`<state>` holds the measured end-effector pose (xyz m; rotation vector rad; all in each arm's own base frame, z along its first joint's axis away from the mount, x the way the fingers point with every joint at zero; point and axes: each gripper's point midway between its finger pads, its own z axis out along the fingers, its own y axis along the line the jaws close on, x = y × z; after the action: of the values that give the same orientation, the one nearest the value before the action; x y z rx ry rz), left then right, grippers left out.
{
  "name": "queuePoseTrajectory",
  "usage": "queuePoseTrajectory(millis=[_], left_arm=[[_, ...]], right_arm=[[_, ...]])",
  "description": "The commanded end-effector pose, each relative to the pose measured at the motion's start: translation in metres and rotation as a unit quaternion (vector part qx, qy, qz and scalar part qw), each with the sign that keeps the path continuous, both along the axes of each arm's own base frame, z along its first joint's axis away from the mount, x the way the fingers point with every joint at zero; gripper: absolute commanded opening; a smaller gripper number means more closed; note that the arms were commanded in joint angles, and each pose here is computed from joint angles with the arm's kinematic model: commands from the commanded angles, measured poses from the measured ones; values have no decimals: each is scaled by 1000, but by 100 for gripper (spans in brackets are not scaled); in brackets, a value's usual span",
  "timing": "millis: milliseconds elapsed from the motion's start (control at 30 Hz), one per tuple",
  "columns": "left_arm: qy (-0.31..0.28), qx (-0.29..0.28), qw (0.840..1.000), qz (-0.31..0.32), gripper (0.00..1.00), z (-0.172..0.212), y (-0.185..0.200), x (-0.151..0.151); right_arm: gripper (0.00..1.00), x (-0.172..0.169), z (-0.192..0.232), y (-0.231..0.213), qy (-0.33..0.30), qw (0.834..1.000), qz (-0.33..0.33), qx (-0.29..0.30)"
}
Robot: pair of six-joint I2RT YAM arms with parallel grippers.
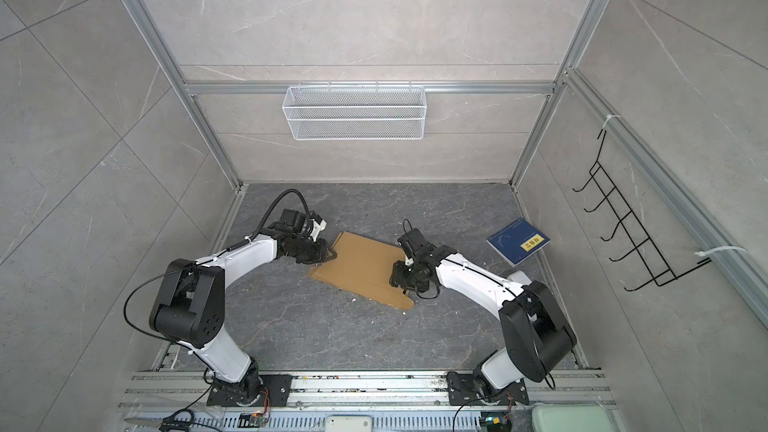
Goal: Fold the paper box
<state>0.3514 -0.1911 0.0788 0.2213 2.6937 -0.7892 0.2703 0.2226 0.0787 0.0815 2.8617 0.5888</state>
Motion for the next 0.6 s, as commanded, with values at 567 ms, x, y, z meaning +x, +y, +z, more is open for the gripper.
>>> queuePoseTrajectory(millis=[567], left_arm=[[8,78,997,-6,39,17,11,-12]], right_arm=[[63,3,13,-28,-31,994,44,-97]])
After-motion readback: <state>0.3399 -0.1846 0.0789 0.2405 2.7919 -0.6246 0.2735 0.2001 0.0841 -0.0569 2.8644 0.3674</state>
